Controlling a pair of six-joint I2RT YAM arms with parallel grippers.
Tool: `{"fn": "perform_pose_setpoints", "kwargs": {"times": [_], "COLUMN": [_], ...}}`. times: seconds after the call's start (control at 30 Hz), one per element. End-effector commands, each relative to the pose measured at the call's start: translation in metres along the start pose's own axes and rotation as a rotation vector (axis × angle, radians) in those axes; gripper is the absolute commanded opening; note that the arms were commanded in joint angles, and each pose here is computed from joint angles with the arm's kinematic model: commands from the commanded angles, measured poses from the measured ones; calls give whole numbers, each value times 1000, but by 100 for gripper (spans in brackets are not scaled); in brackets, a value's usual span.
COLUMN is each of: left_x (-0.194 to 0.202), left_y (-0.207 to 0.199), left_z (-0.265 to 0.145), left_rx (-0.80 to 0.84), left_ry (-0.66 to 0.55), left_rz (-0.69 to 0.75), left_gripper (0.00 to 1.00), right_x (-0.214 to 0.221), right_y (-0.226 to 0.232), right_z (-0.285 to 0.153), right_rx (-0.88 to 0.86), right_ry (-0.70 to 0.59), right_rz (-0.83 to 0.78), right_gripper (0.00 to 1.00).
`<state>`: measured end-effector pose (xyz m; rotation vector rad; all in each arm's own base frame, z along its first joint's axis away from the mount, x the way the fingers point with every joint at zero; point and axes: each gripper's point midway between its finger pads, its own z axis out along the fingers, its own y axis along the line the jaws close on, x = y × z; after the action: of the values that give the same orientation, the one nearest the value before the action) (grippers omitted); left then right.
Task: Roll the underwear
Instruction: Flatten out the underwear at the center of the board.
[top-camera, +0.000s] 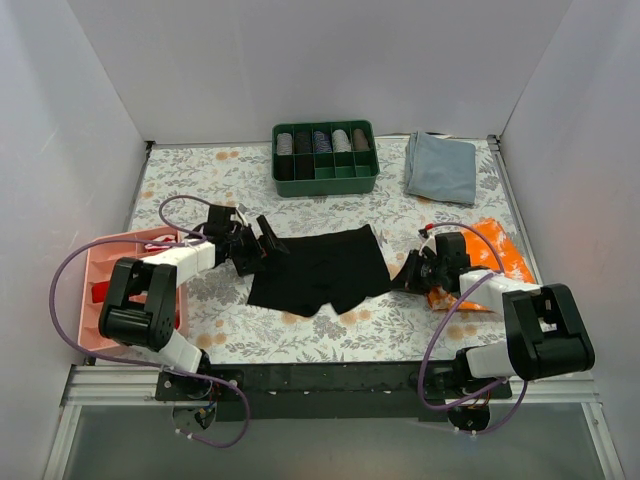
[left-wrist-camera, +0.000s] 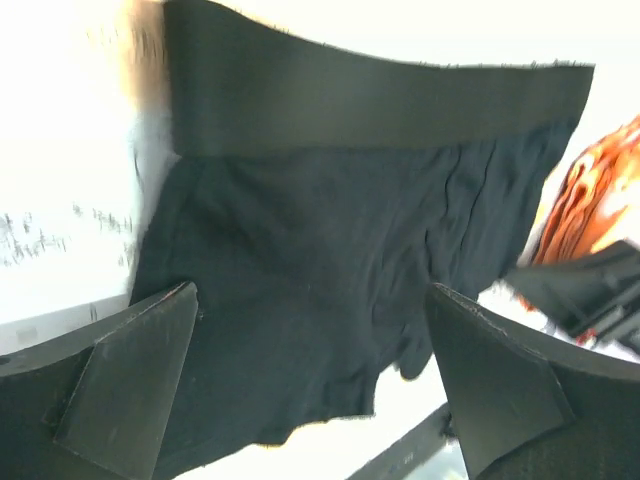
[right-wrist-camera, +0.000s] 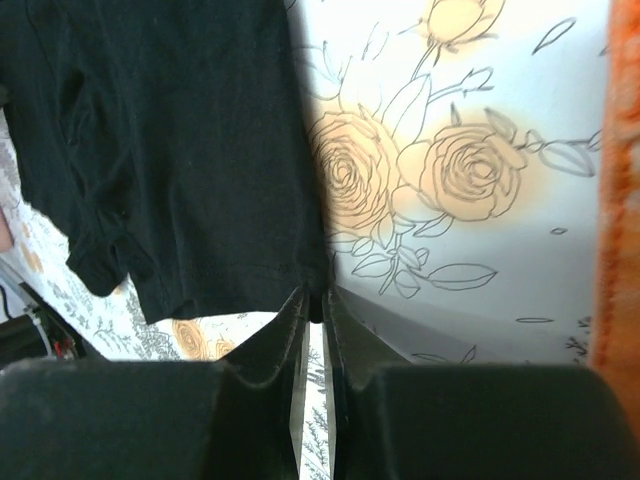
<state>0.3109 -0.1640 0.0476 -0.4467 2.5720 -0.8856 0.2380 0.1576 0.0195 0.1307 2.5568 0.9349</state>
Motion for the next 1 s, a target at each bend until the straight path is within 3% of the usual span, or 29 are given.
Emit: {"fn": "perform_pose_setpoints", "kwargs": {"times": [0.0, 0.33, 0.8, 0.9, 0.93, 0.97], "left_x": [-28, -15, -27, -35, -36, -41], "left_y": [2, 42, 41, 27, 20, 12], "left_z": [18, 21, -19, -26, -27, -30], "left_rx": [-33, -211, -304, -269, -245, -223], "left_ry": [-75, -52, -140, -167, -165, -173], "left_rz": [17, -53, -39, -26, -16, -8], "left_gripper": [98, 98, 98, 98, 98, 98], "right_x": [25, 28, 12, 7, 7, 5], "right_y": [-9, -9, 27, 37, 39, 42], "right_z": [-3, -8, 1, 1, 1, 0], "right_rx": [9, 12, -101, -130, -137, -144], "right_ry": [51, 31, 41, 44, 45, 40], "right_rz": [19, 21, -33, -51, -51, -55], "right_gripper": [16, 16, 17, 29, 40, 45]}}
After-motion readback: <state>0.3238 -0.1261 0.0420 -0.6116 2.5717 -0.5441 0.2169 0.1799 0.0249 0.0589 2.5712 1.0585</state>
